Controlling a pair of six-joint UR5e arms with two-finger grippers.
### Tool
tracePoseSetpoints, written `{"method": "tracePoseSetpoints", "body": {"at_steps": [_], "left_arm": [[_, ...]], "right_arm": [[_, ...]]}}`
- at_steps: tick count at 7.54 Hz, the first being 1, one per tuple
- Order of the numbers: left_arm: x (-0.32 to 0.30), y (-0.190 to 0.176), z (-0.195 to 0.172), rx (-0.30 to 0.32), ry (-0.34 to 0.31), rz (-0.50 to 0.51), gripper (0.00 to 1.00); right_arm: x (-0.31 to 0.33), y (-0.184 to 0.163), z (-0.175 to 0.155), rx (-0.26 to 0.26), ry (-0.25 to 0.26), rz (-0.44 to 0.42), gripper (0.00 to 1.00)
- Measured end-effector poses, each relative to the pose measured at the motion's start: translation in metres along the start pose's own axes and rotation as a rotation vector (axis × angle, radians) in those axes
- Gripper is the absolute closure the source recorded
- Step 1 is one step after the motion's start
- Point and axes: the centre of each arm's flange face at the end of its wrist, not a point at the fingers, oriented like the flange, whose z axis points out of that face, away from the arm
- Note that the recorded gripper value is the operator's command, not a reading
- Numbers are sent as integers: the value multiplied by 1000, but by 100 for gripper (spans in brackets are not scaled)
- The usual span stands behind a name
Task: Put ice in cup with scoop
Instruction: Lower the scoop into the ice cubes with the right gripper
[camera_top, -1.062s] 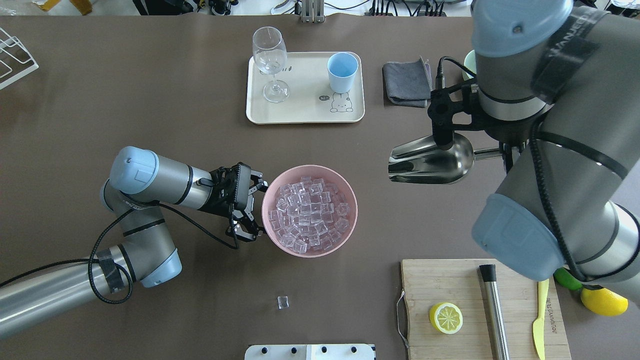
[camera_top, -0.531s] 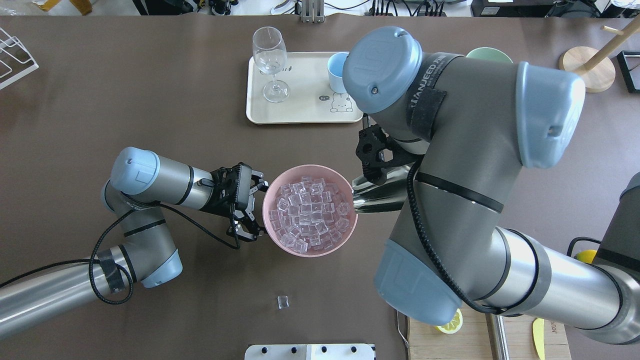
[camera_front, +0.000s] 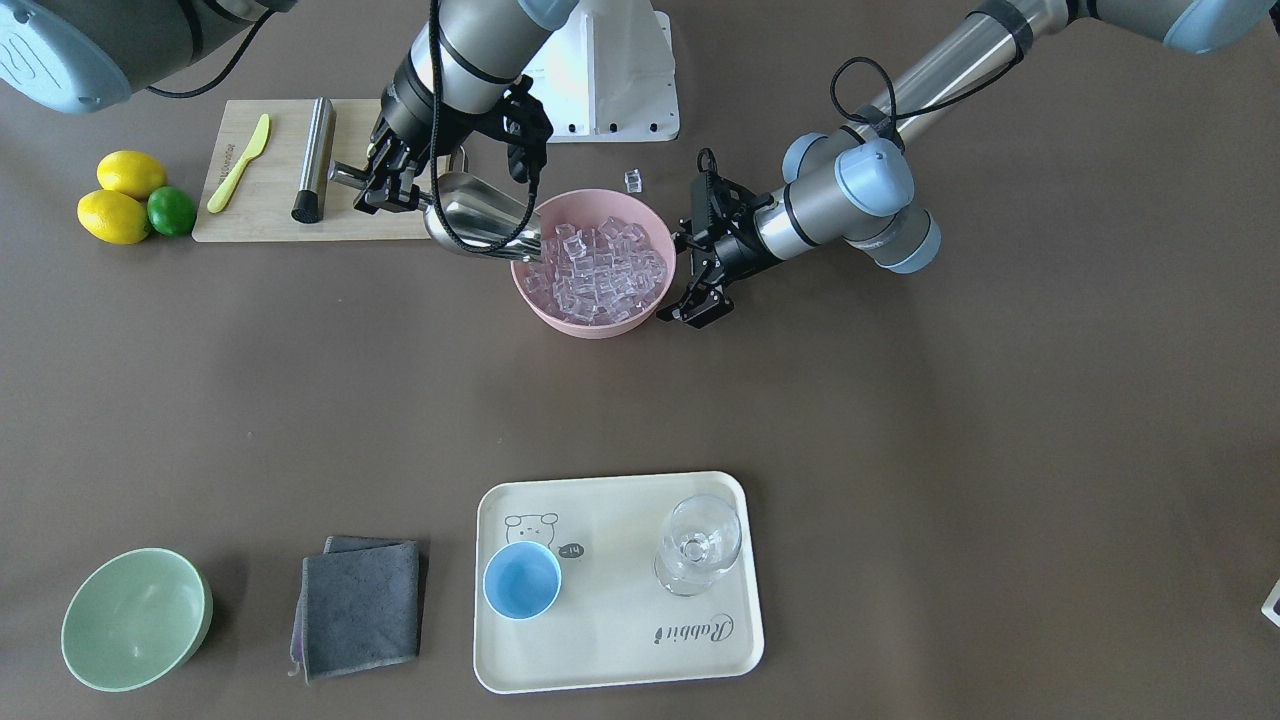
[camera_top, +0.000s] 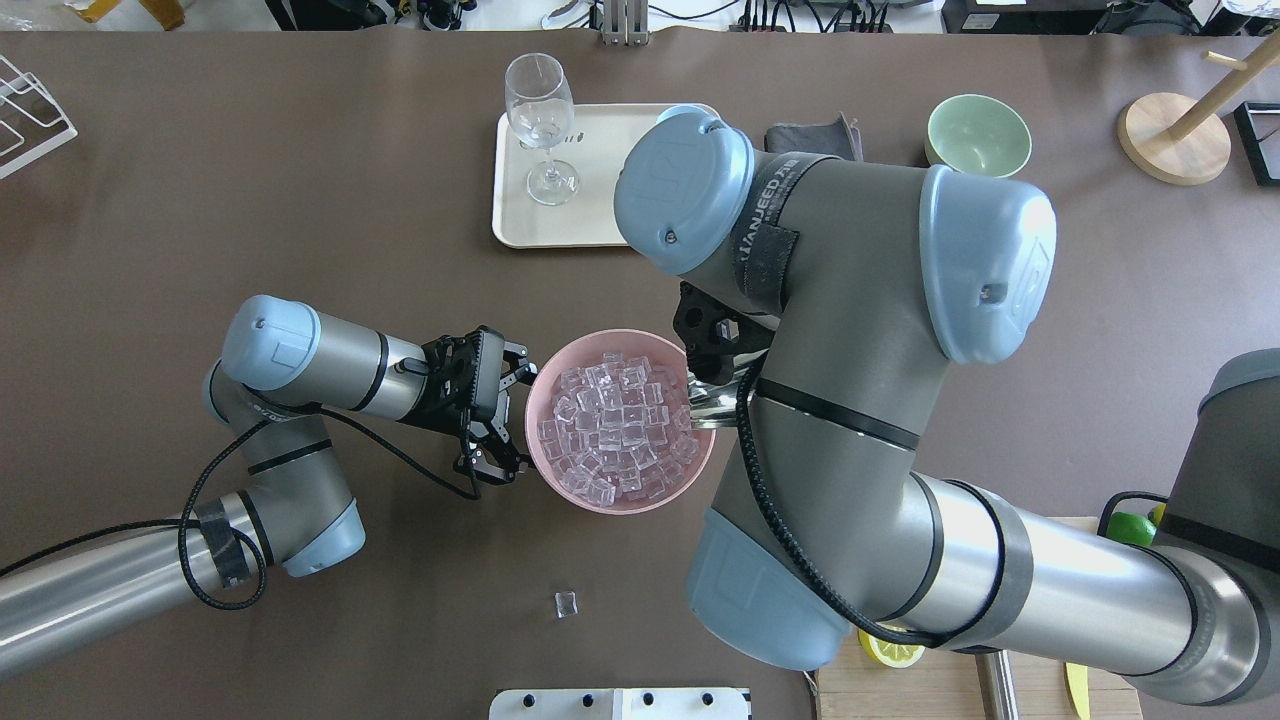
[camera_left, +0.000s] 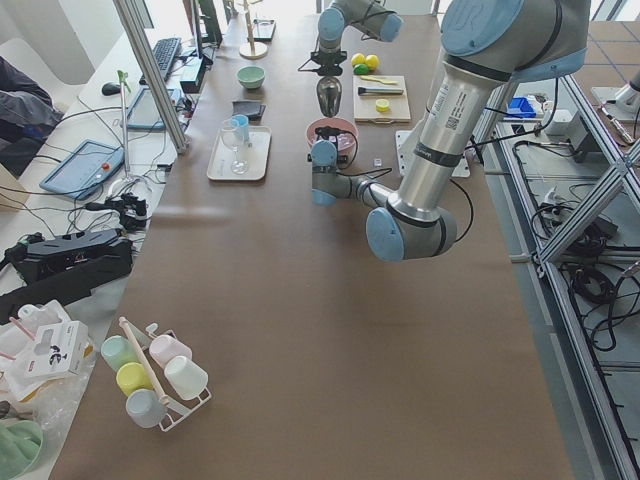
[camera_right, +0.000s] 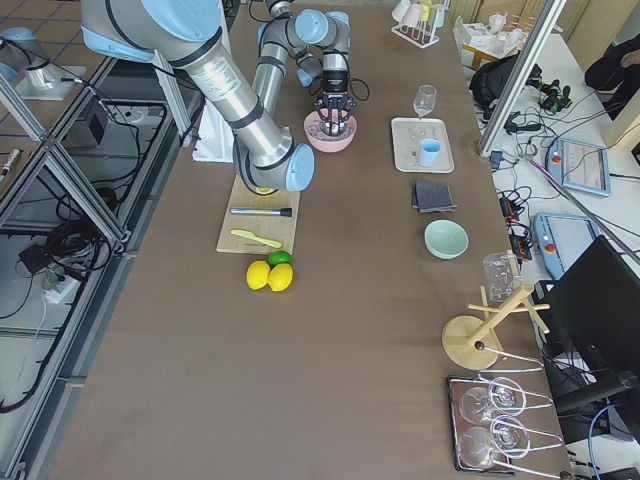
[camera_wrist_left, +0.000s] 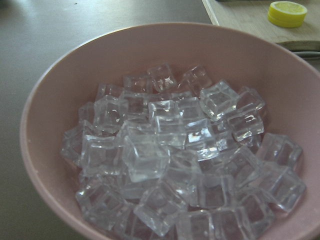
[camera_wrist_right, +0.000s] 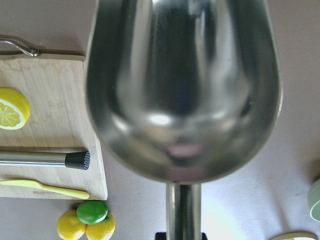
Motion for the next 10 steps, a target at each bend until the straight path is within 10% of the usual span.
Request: {"method": "tracePoseSetpoints", "body": {"at_steps": [10], "left_arm": [[1,3,-1,19,-2,13,2]], "right_arm": [[-6,-33,10,-64,9,-16,100]]}}
